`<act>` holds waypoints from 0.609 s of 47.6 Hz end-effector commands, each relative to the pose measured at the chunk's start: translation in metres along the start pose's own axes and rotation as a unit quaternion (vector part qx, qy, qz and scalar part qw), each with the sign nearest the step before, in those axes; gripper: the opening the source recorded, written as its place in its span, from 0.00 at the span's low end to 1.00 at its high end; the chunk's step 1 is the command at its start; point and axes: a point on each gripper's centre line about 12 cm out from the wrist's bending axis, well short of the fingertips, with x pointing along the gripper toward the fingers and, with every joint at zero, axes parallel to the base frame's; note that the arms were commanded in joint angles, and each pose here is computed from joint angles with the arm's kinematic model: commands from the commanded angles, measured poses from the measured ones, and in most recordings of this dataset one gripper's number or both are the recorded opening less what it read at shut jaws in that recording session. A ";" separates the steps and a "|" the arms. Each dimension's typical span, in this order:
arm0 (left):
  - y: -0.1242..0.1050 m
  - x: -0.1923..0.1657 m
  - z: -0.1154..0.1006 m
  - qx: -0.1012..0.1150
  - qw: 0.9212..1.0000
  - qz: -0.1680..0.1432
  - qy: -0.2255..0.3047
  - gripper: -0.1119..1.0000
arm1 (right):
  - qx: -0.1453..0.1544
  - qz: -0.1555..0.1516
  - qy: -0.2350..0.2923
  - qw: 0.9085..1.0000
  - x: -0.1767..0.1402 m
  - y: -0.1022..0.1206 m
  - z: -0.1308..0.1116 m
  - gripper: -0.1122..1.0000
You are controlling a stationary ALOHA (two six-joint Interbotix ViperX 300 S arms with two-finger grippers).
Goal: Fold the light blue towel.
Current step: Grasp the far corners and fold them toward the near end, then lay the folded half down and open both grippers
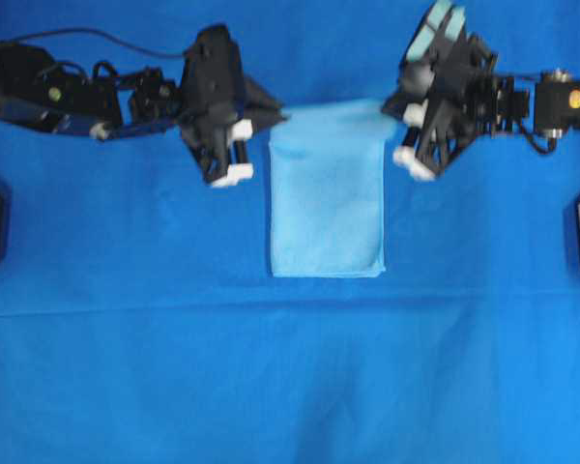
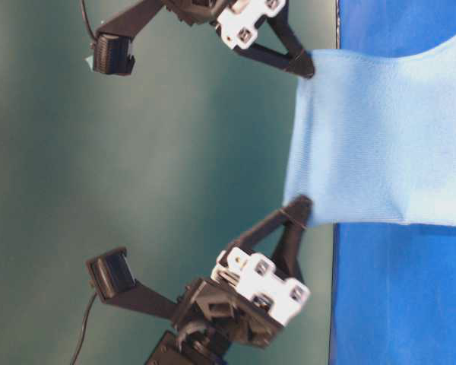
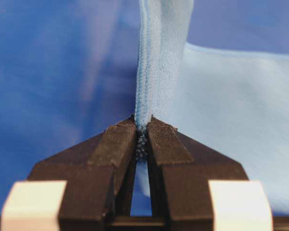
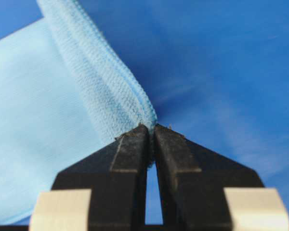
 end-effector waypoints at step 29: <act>-0.111 0.018 -0.058 0.043 0.991 -0.115 0.046 0.13 | 0.038 0.061 0.094 0.993 0.019 0.083 -0.072 0.15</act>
